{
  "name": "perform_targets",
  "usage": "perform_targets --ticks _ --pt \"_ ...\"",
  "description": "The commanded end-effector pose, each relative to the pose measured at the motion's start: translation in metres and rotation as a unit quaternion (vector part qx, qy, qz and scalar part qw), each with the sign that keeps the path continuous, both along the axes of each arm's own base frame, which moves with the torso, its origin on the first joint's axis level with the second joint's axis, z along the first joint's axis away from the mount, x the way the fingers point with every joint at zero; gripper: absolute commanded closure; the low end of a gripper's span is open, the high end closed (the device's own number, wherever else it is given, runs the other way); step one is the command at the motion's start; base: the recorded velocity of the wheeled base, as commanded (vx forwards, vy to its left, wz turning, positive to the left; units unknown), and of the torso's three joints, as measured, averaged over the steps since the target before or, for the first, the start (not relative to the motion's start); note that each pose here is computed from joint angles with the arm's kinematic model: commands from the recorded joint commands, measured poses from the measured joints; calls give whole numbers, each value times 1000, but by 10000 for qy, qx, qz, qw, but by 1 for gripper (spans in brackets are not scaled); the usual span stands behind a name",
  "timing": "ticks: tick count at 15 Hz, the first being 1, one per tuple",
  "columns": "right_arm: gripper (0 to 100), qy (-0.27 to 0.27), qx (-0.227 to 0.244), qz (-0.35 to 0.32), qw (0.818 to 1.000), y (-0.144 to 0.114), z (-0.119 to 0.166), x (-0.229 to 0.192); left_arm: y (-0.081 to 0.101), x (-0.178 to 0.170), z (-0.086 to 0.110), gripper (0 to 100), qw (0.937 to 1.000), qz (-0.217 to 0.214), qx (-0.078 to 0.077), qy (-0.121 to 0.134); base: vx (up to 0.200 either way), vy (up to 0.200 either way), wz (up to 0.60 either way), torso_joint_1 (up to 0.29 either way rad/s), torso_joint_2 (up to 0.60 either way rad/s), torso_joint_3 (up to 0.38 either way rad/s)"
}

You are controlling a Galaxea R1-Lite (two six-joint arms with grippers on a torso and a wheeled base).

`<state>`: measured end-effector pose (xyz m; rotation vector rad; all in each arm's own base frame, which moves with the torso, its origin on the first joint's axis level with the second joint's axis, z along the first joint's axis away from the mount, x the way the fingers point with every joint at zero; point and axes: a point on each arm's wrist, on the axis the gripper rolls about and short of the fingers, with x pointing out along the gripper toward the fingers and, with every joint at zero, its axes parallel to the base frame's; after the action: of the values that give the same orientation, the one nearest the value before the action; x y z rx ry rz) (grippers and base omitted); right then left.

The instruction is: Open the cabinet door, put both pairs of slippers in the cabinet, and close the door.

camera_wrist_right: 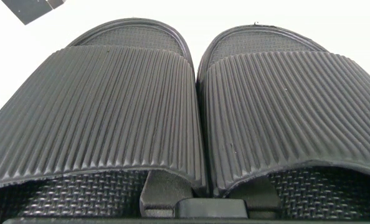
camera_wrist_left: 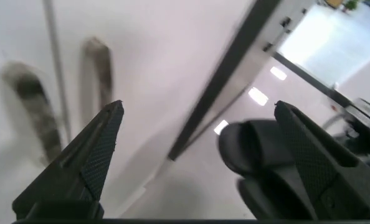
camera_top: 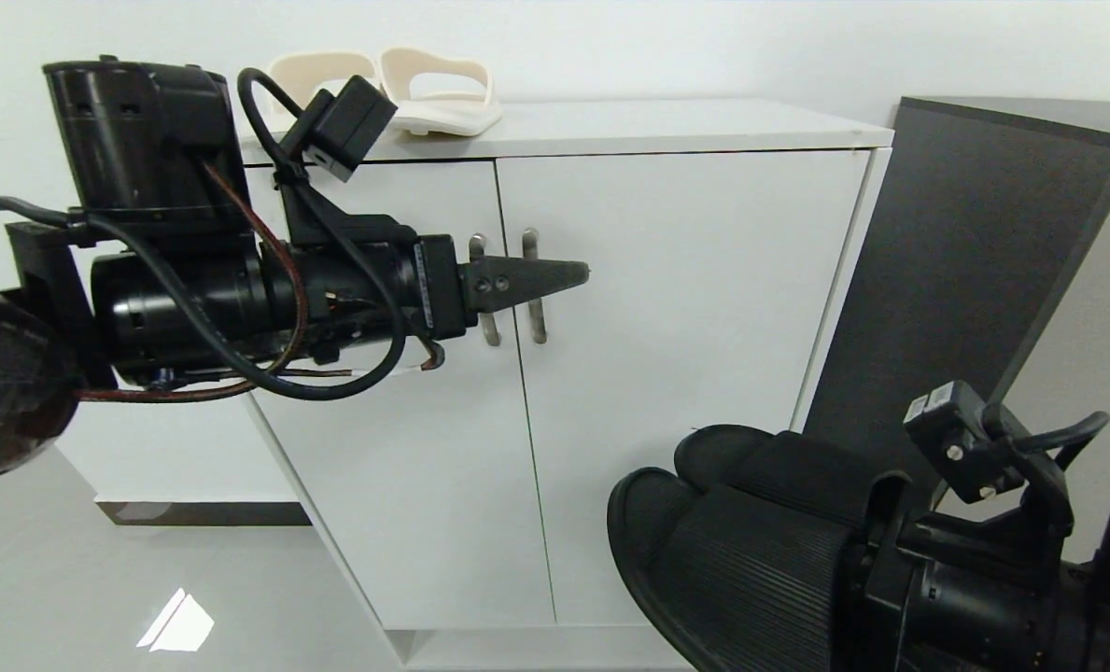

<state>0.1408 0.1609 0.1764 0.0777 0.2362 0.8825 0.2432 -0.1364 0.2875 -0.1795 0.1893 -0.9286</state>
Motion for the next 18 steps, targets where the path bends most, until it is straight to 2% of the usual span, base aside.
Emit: perform_targets --ticks 1,6,17,18 --pt "100 -7 -3 8 10000 0 0 0 -4 12 -8 0 9999 100 35 55 0 0 0 0 0 0" --pt "100 -12 2 8 10000 -1 0 -1 0 23 -10 0 9993 375 48 49 0 0 0 0 0 0" --pt "100 -76 79 23 9999 -4 4 -4 -10 38 -15 0 9994 316 57 115 0 0 0 0 0 0" --pt "100 -63 80 91 9999 -5 4 -5 -11 37 -14 100 9995 300 54 108 0 0 0 0 0 0"
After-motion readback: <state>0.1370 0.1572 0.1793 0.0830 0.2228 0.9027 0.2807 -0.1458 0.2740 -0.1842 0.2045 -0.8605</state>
